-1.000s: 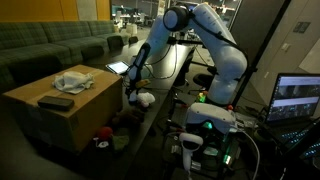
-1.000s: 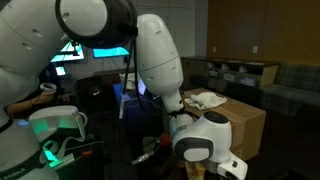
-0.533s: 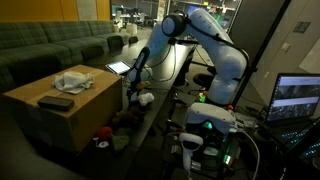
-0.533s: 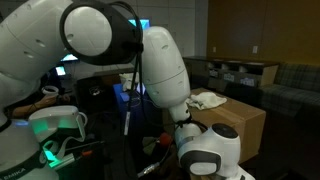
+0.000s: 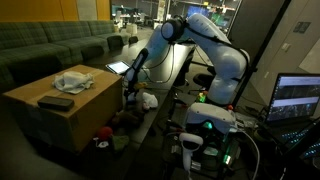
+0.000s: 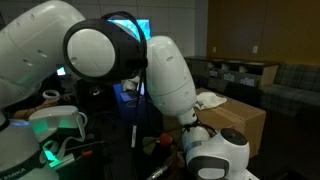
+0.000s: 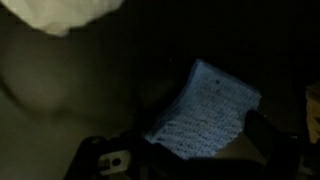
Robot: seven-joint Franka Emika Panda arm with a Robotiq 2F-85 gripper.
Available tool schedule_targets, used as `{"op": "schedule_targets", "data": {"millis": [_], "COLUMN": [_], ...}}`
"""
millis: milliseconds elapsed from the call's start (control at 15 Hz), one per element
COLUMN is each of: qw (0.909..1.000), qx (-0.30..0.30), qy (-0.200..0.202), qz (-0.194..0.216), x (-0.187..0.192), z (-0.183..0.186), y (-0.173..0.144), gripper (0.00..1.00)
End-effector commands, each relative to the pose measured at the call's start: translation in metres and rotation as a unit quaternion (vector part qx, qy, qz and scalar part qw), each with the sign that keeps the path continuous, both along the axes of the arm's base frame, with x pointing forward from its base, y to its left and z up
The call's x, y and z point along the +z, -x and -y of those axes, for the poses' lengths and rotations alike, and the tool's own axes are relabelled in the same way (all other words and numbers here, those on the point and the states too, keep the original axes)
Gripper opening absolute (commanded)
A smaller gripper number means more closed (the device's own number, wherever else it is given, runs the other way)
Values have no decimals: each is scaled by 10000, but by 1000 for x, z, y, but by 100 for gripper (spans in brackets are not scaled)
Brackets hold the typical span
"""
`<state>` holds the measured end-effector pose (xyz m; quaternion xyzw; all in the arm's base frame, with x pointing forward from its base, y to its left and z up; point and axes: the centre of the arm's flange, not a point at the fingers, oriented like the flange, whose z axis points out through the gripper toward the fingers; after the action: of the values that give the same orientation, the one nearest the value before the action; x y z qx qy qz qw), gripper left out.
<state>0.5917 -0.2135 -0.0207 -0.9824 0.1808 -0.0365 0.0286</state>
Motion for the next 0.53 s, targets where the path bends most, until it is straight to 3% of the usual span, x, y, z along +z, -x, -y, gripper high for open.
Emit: {"op": "schedule_targets", "data": {"millis": [0,133,267,467], "qw": [9998,9998,9998,9996], "qx": [-13,-18,-47,-104], "qy": [-170,-185,-192,-258], "qz": [38,13,3,29], "x": [-19,-25,-29,-25], "z": [13,15,17,19], "y": [-16,-15,-14,-16], "gripper": [100,100,74,52]}}
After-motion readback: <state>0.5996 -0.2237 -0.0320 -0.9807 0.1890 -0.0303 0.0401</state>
